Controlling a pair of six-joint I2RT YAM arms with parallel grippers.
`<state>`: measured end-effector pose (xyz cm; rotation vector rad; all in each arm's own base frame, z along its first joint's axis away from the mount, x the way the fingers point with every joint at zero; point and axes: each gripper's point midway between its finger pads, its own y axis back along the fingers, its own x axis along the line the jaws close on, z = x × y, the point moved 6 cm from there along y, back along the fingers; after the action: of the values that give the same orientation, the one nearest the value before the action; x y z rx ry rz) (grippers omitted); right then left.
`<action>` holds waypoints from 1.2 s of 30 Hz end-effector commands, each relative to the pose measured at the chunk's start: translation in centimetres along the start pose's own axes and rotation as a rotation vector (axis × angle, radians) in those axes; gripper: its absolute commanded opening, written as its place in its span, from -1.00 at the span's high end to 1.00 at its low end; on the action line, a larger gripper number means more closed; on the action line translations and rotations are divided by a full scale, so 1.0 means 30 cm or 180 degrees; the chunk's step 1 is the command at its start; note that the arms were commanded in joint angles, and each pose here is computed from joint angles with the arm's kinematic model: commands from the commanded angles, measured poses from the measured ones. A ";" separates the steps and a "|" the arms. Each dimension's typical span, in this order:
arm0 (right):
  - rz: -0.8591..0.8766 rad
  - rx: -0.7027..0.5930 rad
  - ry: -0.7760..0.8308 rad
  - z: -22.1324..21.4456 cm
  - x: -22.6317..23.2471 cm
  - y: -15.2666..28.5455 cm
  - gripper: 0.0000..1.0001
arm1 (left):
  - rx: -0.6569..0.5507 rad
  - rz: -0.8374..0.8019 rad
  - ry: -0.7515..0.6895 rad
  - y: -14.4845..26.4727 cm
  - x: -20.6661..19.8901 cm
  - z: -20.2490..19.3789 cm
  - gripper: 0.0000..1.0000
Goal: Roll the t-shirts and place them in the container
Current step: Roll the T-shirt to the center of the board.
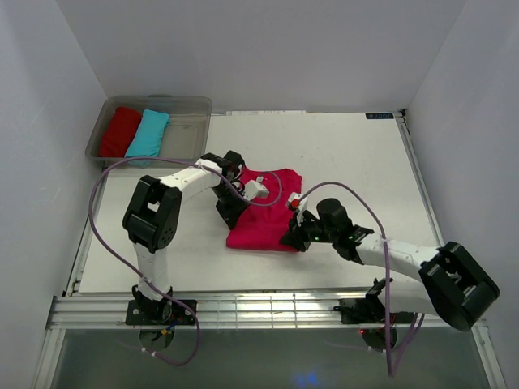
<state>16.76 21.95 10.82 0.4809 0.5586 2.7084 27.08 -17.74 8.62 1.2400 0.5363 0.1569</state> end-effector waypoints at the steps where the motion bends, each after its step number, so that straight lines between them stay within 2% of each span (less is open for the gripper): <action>1: -0.0137 -0.0353 -0.0165 0.076 -0.026 -0.053 0.75 | -0.0197 0.0156 -0.0023 0.055 0.009 0.042 0.93; 2: -0.0182 -0.0315 -0.0216 0.066 -0.036 -0.060 0.76 | -0.0205 0.0168 -0.0023 0.058 0.010 0.044 0.91; 9: -0.0242 -0.0097 -0.0669 0.011 -0.052 -0.096 0.81 | -0.0453 0.0311 -0.0060 0.151 -0.004 0.097 0.39; 15: -0.0354 -0.0124 -0.0710 0.031 -0.070 -0.093 0.80 | -0.0941 0.1028 -0.0421 0.384 -0.003 0.182 0.21; 16: -0.0367 -0.0098 -0.0704 0.028 -0.074 -0.096 0.80 | -0.1030 0.1089 -0.0487 0.405 -0.010 0.193 0.13; 18: -0.0390 -0.0062 -0.0708 0.031 -0.081 -0.098 0.80 | -0.1074 0.1074 -0.0636 0.406 -0.060 0.160 0.05; 20: -0.0414 -0.0017 -0.0729 0.023 -0.086 -0.100 0.80 | -0.0994 0.0996 -0.1019 0.353 -0.136 0.138 0.06; 21: -0.0429 -0.0011 -0.0736 0.023 -0.089 -0.099 0.80 | -0.0875 0.0936 -0.1133 0.299 -0.182 0.067 0.07; 23: -0.0425 0.0001 -0.0745 0.020 -0.088 -0.098 0.80 | -0.0814 0.1057 -0.1557 0.233 -0.250 0.044 0.07; 24: -0.0421 0.0007 -0.0742 0.020 -0.088 -0.098 0.80 | -0.0681 0.1090 -0.1771 0.177 -0.267 -0.032 0.06; 27: -0.0427 0.0025 -0.0736 0.022 -0.089 -0.097 0.79 | -0.0701 0.1416 -0.2329 0.102 -0.271 -0.064 0.03; 28: -0.0434 0.0043 -0.0725 0.021 -0.090 -0.096 0.79 | -0.0805 0.1537 -0.2428 0.119 -0.273 -0.065 0.01; 31: -0.0448 0.0087 -0.0718 0.016 -0.091 -0.093 0.79 | -0.1047 0.1741 -0.2581 0.115 -0.268 -0.057 -0.07; 36: -0.0452 0.0103 -0.0620 0.021 -0.092 -0.086 0.79 | -0.1032 0.1629 -0.2463 0.070 -0.265 -0.061 -0.10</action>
<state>19.17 23.00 8.35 0.7486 0.5813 2.4694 18.27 -17.20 11.29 1.0779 -0.3922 0.1108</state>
